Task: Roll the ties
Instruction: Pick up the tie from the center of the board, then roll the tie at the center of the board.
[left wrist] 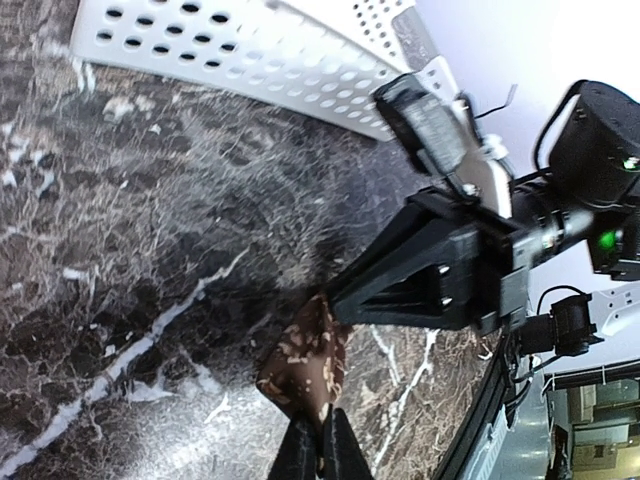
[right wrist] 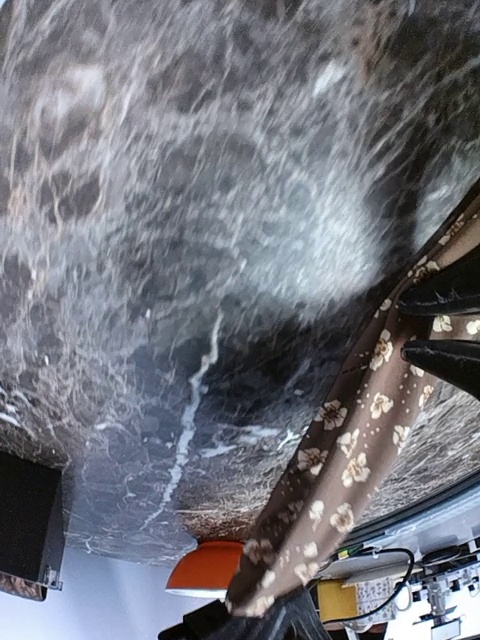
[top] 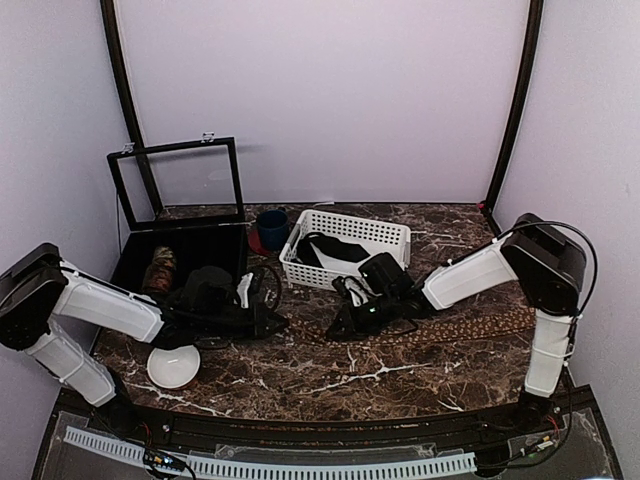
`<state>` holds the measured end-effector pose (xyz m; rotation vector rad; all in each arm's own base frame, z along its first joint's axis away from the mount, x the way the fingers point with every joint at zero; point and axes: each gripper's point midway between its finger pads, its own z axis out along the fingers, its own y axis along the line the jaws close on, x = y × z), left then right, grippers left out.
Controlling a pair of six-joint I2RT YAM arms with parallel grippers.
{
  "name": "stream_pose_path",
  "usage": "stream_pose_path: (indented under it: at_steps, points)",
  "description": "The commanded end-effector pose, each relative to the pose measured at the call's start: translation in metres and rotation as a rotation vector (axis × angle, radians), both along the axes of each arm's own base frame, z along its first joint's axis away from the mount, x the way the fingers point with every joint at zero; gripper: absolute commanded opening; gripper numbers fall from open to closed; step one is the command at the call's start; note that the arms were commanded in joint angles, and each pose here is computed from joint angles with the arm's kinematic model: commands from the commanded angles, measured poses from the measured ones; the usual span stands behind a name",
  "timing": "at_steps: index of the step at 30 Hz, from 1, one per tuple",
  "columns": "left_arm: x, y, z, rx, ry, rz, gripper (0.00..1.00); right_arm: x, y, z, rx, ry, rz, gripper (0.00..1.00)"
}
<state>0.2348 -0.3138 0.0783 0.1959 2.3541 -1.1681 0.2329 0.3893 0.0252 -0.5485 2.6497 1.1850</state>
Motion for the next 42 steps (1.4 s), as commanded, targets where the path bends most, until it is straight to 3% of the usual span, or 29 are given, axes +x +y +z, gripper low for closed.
stream_pose_path:
  at_steps: [1,11,18,26,36,42]
  points:
    - [0.007,0.004,0.035,-0.013,-0.102,0.012,0.00,-0.010,0.020,-0.007,-0.014,-0.005,0.058,0.11]
    - [-0.009,-0.019,0.038,-0.046,-0.104,-0.141,0.00,-0.013,0.035,0.005,0.014,-0.027,0.083,0.13]
    - [-0.009,-0.035,0.034,-0.036,-0.105,-0.172,0.00,-0.006,-0.001,0.060,0.110,-0.076,0.013,0.39]
    - [-0.011,-0.065,0.024,-0.047,-0.091,-0.225,0.00,-0.012,-0.026,0.077,0.171,-0.045,-0.022,0.49]
    - [-0.005,-0.090,-0.007,-0.063,-0.020,-0.236,0.00,-0.012,-0.027,0.055,0.162,0.012,-0.061,0.49]
    - [0.001,-0.087,-0.030,-0.101,0.067,-0.185,0.22,-0.009,-0.027,0.040,0.127,0.028,-0.073,0.43]
